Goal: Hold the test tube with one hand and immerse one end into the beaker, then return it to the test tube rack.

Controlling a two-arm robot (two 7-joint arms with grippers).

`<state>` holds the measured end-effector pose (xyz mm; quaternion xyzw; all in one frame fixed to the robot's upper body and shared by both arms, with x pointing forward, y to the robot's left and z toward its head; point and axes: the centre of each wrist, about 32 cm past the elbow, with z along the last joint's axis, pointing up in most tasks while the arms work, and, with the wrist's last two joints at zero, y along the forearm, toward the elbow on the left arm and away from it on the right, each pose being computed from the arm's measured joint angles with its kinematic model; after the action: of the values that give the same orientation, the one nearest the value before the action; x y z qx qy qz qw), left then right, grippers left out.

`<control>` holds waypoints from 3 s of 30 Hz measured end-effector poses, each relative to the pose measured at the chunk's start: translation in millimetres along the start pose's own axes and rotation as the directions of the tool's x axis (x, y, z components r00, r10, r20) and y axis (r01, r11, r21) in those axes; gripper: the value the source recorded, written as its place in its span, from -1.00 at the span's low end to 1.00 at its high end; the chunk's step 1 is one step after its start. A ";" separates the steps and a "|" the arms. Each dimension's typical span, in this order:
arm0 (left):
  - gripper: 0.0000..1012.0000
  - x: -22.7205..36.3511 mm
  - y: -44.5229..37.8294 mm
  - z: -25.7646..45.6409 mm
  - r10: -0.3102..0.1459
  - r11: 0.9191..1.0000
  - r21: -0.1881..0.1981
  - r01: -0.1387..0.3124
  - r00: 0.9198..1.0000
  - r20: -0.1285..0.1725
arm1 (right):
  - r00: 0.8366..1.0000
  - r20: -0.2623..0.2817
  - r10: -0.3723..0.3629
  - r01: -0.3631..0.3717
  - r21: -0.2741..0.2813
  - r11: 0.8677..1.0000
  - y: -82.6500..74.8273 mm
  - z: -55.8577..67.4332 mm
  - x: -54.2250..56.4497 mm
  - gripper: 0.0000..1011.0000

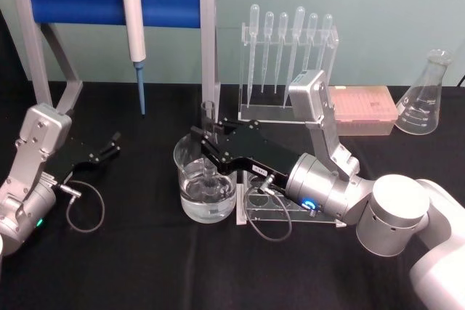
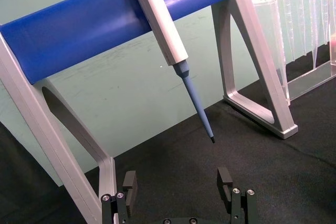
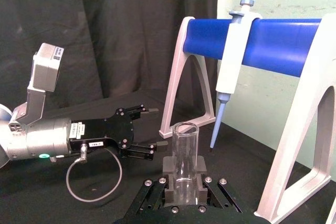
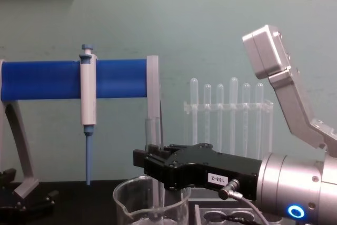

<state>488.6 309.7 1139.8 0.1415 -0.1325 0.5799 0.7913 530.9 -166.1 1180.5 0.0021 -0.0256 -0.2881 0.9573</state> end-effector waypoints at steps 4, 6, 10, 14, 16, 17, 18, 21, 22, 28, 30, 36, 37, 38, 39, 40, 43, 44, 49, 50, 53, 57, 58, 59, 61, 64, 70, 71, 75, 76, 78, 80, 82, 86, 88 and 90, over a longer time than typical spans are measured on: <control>0.98 0.0 0.0 0.0 0.000 1.000 0.000 0.000 1.000 0.000 | 1.000 0.000 0.000 0.000 0.000 1.000 0.0 0.0 0.0 -0.56; 0.98 0.0 0.0 0.0 0.000 1.000 0.000 0.000 1.000 0.000 | 1.000 0.000 0.000 0.000 0.000 1.000 0.0 0.0 0.0 -0.56; 0.98 0.0 0.0 0.0 0.000 1.000 0.000 0.000 1.000 0.000 | 1.000 0.000 0.000 0.000 0.000 1.000 0.0 0.0 0.0 -0.55; 0.98 0.0 0.0 0.0 0.000 1.000 0.000 0.000 1.000 0.000 | 1.000 0.000 0.000 0.000 0.000 1.000 0.0 0.0 0.0 -0.55; 0.98 0.0 0.0 0.0 0.000 1.000 0.000 0.000 1.000 0.000 | 1.000 0.000 0.000 0.000 0.000 1.000 0.0 0.0 0.0 -0.55; 0.98 0.0 0.0 0.0 0.000 1.000 0.000 0.000 1.000 0.000 | 1.000 0.000 0.000 0.000 0.000 1.000 0.0 0.0 0.0 -0.56; 0.98 0.0 0.0 0.0 0.000 1.000 0.000 0.000 1.000 0.000 | 1.000 0.000 0.000 0.000 0.000 1.000 0.0 0.0 0.0 -0.56; 0.98 0.0 0.0 0.0 0.000 1.000 0.000 0.000 1.000 0.000 | 1.000 0.000 0.000 0.000 0.000 1.000 0.0 0.0 0.0 -0.55; 0.98 0.0 0.0 0.0 0.000 1.000 0.000 0.000 1.000 0.000 | 1.000 0.000 0.000 0.000 0.000 1.000 0.0 0.0 0.0 -0.56; 0.98 0.0 0.0 0.0 0.000 1.000 0.000 0.000 1.000 0.000 | 1.000 0.000 0.000 0.000 0.000 1.000 0.0 0.0 0.0 -0.56; 0.98 0.0 0.0 0.0 0.000 1.000 0.000 0.000 1.000 0.000 | 1.000 0.000 0.000 0.000 0.000 1.000 0.0 0.0 0.0 -0.55; 0.98 0.0 0.0 0.0 0.000 1.000 0.000 0.000 1.000 0.000 | 1.000 0.000 0.000 0.000 0.000 1.000 0.0 0.0 0.0 -0.55; 0.98 0.0 0.0 0.0 0.000 1.000 0.000 0.000 1.000 0.000 | 1.000 0.000 0.000 0.000 0.000 1.000 0.0 0.0 0.0 -0.56; 0.98 0.0 0.0 0.0 0.000 1.000 0.000 0.000 1.000 0.000 | 1.000 0.000 0.000 0.000 0.000 1.000 0.0 0.0 0.0 -0.55; 0.98 0.0 0.0 0.0 0.000 1.000 0.000 0.000 1.000 0.000 | 1.000 0.000 0.000 0.000 0.000 1.000 0.0 0.0 0.0 -0.55; 0.98 0.0 0.0 0.0 0.000 1.000 0.000 0.000 1.000 0.000 | 1.000 0.000 0.000 0.000 0.000 1.000 0.0 0.0 0.0 -0.55; 0.98 0.0 0.0 0.0 0.000 1.000 0.000 0.000 1.000 0.000 | 1.000 0.000 0.000 0.000 0.000 1.000 0.0 0.0 0.0 -0.56; 0.98 0.0 0.0 0.0 0.000 1.000 0.000 0.000 1.000 0.000 | 1.000 0.000 0.000 0.000 0.000 1.000 0.0 0.0 0.0 -0.56; 0.98 0.0 0.0 0.0 0.000 1.000 0.000 0.000 1.000 0.000 | 1.000 0.000 0.000 0.000 0.000 1.000 0.0 0.0 0.0 -0.55; 0.98 0.0 0.0 0.0 0.000 1.000 0.000 0.000 1.000 0.000 | 1.000 0.000 0.000 0.000 0.000 1.000 0.0 0.0 0.0 -0.55; 0.98 0.0 0.0 0.0 0.000 1.000 0.000 0.000 1.000 0.000 | 1.000 0.000 0.000 0.000 0.000 1.000 0.0 0.0 0.0 -0.56; 0.98 0.0 0.0 0.0 0.000 1.000 0.000 0.000 1.000 0.000 | 1.000 0.000 0.000 0.000 0.000 1.000 0.0 0.0 0.0 -0.55; 0.98 0.0 0.0 0.0 0.000 1.000 0.000 0.000 1.000 0.000 | 1.000 0.000 0.000 0.000 0.000 1.000 0.0 0.0 0.0 -0.55; 0.98 0.0 0.0 0.0 0.000 1.000 0.000 0.000 1.000 0.000 | 1.000 0.000 0.000 0.000 0.000 1.000 0.0 0.0 0.0 -0.56; 0.98 0.0 0.0 0.0 0.000 1.000 0.000 0.000 1.000 0.000 | 1.000 0.000 0.000 0.000 0.000 1.000 0.0 0.0 0.0 -0.56; 0.98 0.0 0.0 0.0 0.000 1.000 0.000 0.000 1.000 0.000 | 1.000 0.000 0.000 0.000 0.000 1.000 0.0 0.0 0.0 -0.56; 0.98 0.0 0.0 0.0 0.000 1.000 0.000 0.000 1.000 0.000 | 1.000 0.000 0.000 0.000 0.000 1.000 0.0 0.0 0.0 -0.55; 0.98 0.0 0.0 0.0 0.000 1.000 0.000 0.000 1.000 0.000 | 1.000 0.000 0.000 0.000 0.000 1.000 0.0 0.0 0.0 -0.55; 0.98 0.0 0.0 0.0 0.000 1.000 0.000 0.000 1.000 0.000 | 1.000 0.000 0.000 0.000 0.000 1.000 0.0 0.0 0.0 -0.55; 0.98 0.0 0.0 0.0 0.000 1.000 0.000 0.000 1.000 0.000 | 1.000 0.000 0.000 0.000 0.000 1.000 0.0 0.0 0.0 -0.55; 0.98 0.0 0.0 0.0 0.000 1.000 0.000 0.000 1.000 0.000 | 1.000 0.000 0.000 0.000 0.000 1.000 0.0 0.0 0.0 -0.55; 0.98 0.0 0.0 0.0 0.000 1.000 0.000 0.000 1.000 0.000 | 1.000 0.000 0.000 0.000 0.000 1.000 0.0 0.0 0.0 -0.55; 0.98 0.0 0.0 0.0 0.000 1.000 0.000 0.000 1.000 0.000 | 1.000 0.000 0.000 0.000 0.000 1.000 0.0 0.0 0.0 -0.55; 0.98 0.0 0.0 0.0 0.000 1.000 0.000 0.000 1.000 0.000 | 1.000 0.000 0.000 0.000 0.000 1.000 0.0 0.0 0.0 -0.55; 0.98 0.0 0.0 0.0 0.000 1.000 0.000 0.000 1.000 0.000 | 1.000 0.000 0.000 0.000 0.000 1.000 0.0 0.0 0.0 -0.55; 0.98 0.0 0.0 0.0 0.000 1.000 0.000 0.000 1.000 0.000 | 1.000 0.000 0.000 0.000 0.000 1.000 0.0 0.0 0.0 -0.56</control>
<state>488.6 309.7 1139.8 0.1415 -0.1324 0.5799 0.7913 530.9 -166.1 1180.5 0.0020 -0.0255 -0.2880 0.9573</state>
